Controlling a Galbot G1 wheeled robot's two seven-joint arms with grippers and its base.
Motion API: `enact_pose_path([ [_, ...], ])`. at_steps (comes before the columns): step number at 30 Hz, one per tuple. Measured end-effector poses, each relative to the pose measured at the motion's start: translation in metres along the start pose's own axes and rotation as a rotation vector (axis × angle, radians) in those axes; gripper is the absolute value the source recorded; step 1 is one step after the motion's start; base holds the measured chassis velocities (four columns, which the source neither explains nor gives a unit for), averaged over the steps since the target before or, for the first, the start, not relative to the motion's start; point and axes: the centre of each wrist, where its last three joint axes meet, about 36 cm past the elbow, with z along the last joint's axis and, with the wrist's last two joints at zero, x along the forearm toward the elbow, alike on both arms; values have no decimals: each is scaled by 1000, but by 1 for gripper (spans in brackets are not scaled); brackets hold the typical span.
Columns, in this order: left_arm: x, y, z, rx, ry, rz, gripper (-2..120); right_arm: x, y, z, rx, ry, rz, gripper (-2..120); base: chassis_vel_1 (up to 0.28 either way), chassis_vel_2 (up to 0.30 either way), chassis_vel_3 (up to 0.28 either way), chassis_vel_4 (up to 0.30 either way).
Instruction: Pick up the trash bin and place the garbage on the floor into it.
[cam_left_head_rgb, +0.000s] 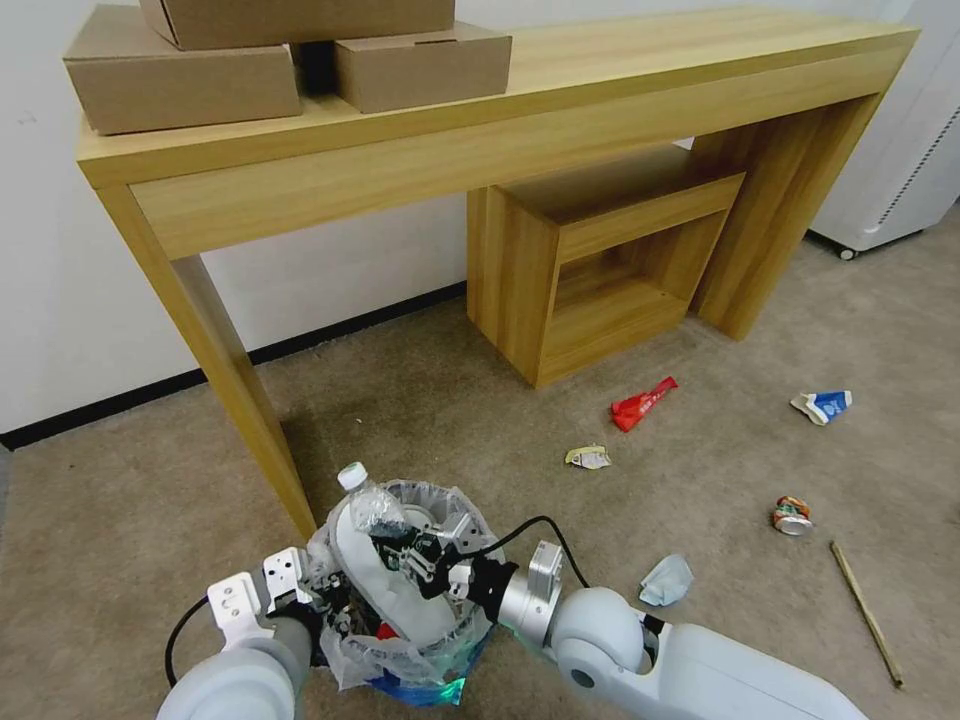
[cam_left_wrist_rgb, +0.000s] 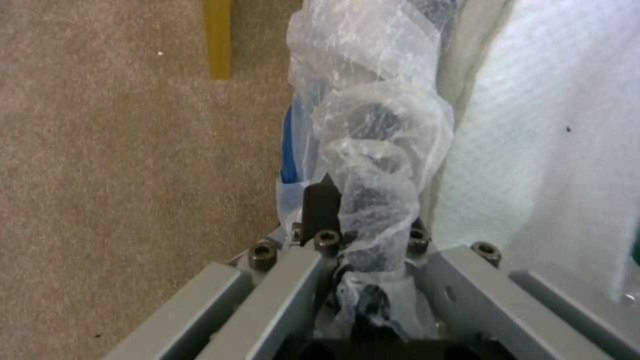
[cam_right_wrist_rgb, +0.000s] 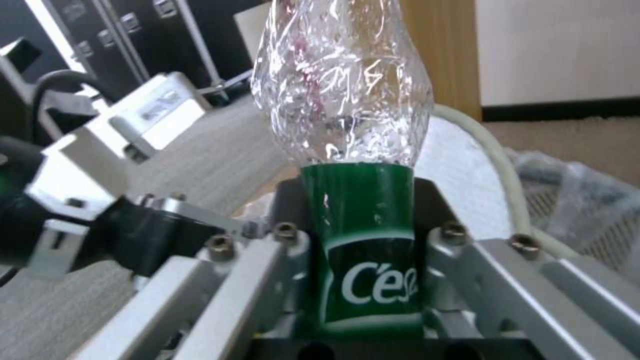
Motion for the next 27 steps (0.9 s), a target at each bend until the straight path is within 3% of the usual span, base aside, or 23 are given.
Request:
enact_pose_path([
  [5, 0, 0, 0, 1, 0, -1, 0, 1, -6, -3, 22, -9, -40, 34, 0, 0, 0, 0],
  [7, 0, -1, 0, 4, -2, -2, 0, 1, -11, -8, 34, -15, -62, 48, 0, 0, 0, 0],
  [12, -1, -2, 2, 6, -2, -5, 0, -3, -16, -15, 38, -28, -60, 62, 0, 0, 0, 0],
  [16, -1, -3, 2, 7, -4, -8, 0, -7, -20, -19, 47, -37, -49, 82, 0, 0, 0, 0],
  [21, -2, -3, 3, 9, -4, -10, 0, -9, -22, -22, 52, -40, -46, 97, 0, 0, 0, 0],
  [27, -3, -4, 3, 6, -7, -12, 0, -9, -23, -23, 57, -41, -47, 100, 0, 0, 0, 0],
])
